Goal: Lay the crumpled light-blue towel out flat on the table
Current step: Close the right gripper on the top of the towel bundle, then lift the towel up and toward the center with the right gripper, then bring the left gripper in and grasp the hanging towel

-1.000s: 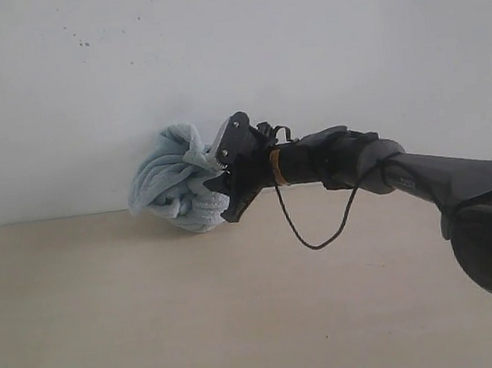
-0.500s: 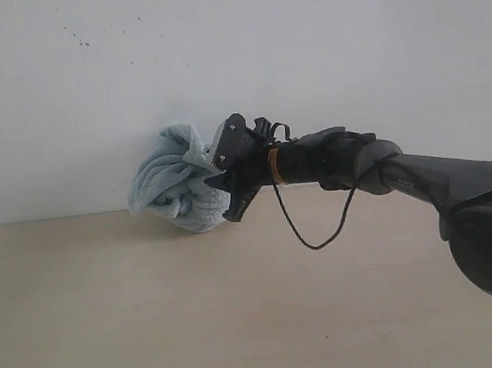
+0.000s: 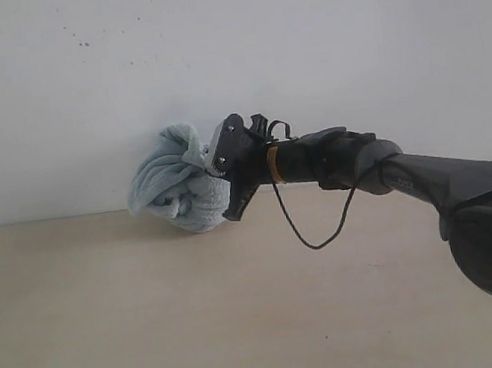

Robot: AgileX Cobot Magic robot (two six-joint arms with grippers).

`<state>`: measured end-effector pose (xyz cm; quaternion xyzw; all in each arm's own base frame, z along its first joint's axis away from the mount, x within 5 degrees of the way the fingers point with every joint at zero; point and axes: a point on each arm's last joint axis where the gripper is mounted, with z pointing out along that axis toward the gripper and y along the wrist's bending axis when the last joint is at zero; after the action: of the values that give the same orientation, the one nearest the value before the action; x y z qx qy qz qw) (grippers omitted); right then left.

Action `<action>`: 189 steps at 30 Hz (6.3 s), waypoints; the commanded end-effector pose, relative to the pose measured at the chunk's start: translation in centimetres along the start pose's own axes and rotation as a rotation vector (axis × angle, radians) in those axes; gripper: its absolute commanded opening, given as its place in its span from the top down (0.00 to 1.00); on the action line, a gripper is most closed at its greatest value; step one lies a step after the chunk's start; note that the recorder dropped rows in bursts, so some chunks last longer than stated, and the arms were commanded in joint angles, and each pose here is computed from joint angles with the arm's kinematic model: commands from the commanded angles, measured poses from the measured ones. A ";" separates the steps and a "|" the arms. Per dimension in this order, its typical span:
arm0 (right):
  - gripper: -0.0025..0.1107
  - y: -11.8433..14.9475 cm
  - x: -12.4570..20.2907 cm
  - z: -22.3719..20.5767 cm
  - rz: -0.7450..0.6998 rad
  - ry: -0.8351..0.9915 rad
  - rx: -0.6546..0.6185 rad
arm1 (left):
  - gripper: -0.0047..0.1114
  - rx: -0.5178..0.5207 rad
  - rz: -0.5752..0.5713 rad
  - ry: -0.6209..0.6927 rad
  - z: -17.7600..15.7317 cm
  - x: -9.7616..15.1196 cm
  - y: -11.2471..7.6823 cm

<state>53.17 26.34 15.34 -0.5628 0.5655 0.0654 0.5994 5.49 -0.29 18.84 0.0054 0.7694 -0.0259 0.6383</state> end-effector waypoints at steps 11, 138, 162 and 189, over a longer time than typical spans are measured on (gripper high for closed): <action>0.97 -5.1 0.1 -4.7 0.343 -0.062 -0.060 | 0.93 0.007 -0.002 -0.002 0.0 0.0 0.0; 0.97 2.6 -15.7 -29.7 1.128 -0.094 -0.567 | 0.93 0.323 -0.992 0.024 -0.4 -1.2 -2.5; 0.97 3.4 -17.7 -28.9 1.097 -0.206 -0.609 | 0.40 0.888 -0.316 0.286 11.0 -9.0 -7.5; 0.97 6.4 -20.2 -27.8 1.003 -0.192 -0.740 | 0.42 1.084 -0.325 0.412 16.7 -8.7 -11.0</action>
<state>25.45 18.62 33.97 -0.3747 0.6541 0.5783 0.3119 23.03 -11.73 24.43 0.2173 0.7496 -0.5035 0.3707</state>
